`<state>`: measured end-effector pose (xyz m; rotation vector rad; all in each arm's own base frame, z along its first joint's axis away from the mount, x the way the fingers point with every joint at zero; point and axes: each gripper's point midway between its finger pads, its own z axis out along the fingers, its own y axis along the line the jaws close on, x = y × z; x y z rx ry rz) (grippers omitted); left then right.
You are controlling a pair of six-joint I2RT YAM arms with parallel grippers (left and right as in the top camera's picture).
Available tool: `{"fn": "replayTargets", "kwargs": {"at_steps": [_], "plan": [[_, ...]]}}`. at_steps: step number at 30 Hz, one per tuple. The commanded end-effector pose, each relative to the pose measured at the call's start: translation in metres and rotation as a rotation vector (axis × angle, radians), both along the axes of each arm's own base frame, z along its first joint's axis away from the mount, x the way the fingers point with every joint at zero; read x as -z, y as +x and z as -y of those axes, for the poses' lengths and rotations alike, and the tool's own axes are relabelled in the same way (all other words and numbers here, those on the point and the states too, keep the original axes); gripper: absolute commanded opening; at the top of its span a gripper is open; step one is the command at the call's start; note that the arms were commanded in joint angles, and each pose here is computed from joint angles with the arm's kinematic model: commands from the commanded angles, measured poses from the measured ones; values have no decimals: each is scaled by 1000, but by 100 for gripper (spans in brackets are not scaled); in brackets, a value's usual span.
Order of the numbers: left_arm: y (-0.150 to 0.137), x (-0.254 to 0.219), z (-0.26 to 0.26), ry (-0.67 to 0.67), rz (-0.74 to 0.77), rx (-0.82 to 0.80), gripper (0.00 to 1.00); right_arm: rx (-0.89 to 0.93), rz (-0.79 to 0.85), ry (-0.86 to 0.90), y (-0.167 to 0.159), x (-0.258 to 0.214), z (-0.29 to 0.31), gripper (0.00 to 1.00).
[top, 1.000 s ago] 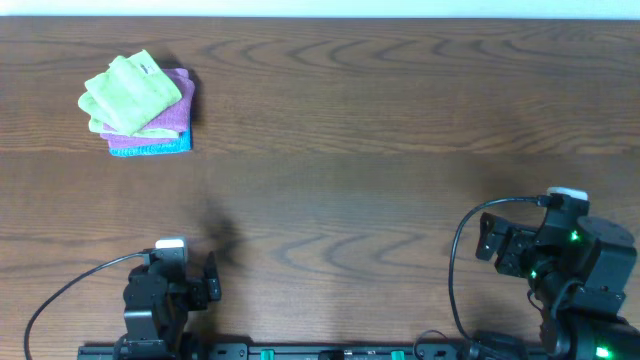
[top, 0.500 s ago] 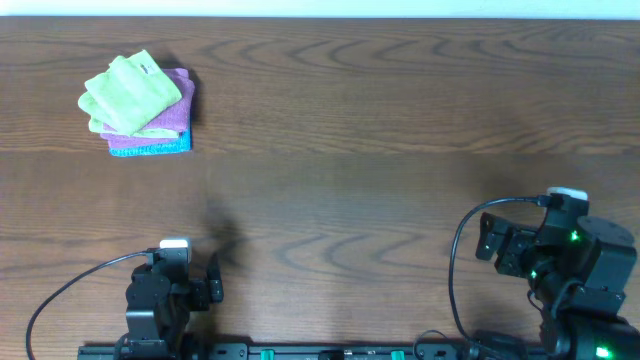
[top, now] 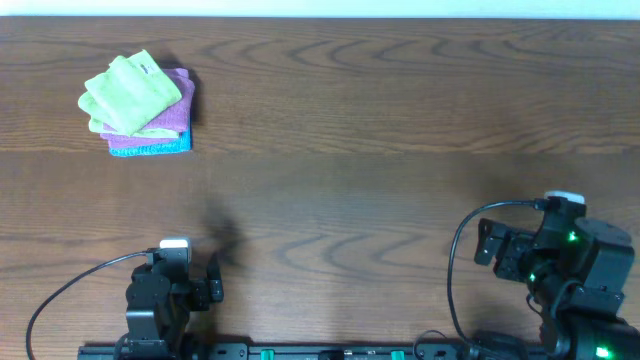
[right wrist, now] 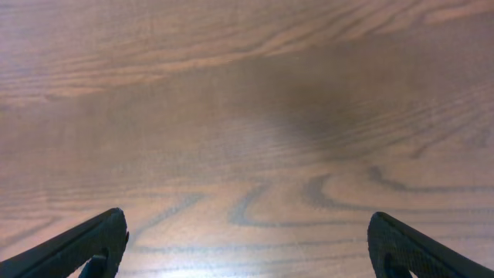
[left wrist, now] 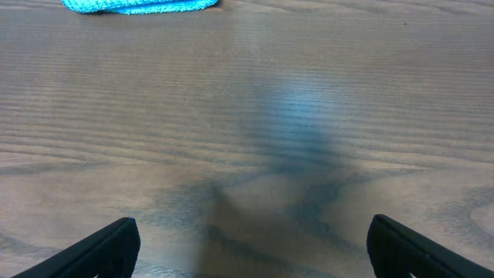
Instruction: Fold the cloth
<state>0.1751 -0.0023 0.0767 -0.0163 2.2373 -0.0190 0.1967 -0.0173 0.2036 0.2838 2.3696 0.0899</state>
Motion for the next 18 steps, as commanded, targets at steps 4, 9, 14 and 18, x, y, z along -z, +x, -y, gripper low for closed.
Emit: {"fn": "replayTargets", "kwargs": {"at_steps": [4, 9, 14, 18], "plan": [[-7, 24, 1, 10, -70, 12, 95, 59, 110, 9, 0, -15, 3, 99], [-7, 24, 1, 10, -70, 12, 95, 12, 241, -42, 4, 4, -1, 99], [-7, 24, 1, 11, -70, 12, 95, -23, 284, -32, 2, 53, -9, 99], [-7, 24, 1, 10, -70, 12, 95, -87, 285, -54, -2, 79, -16, 99]]}}
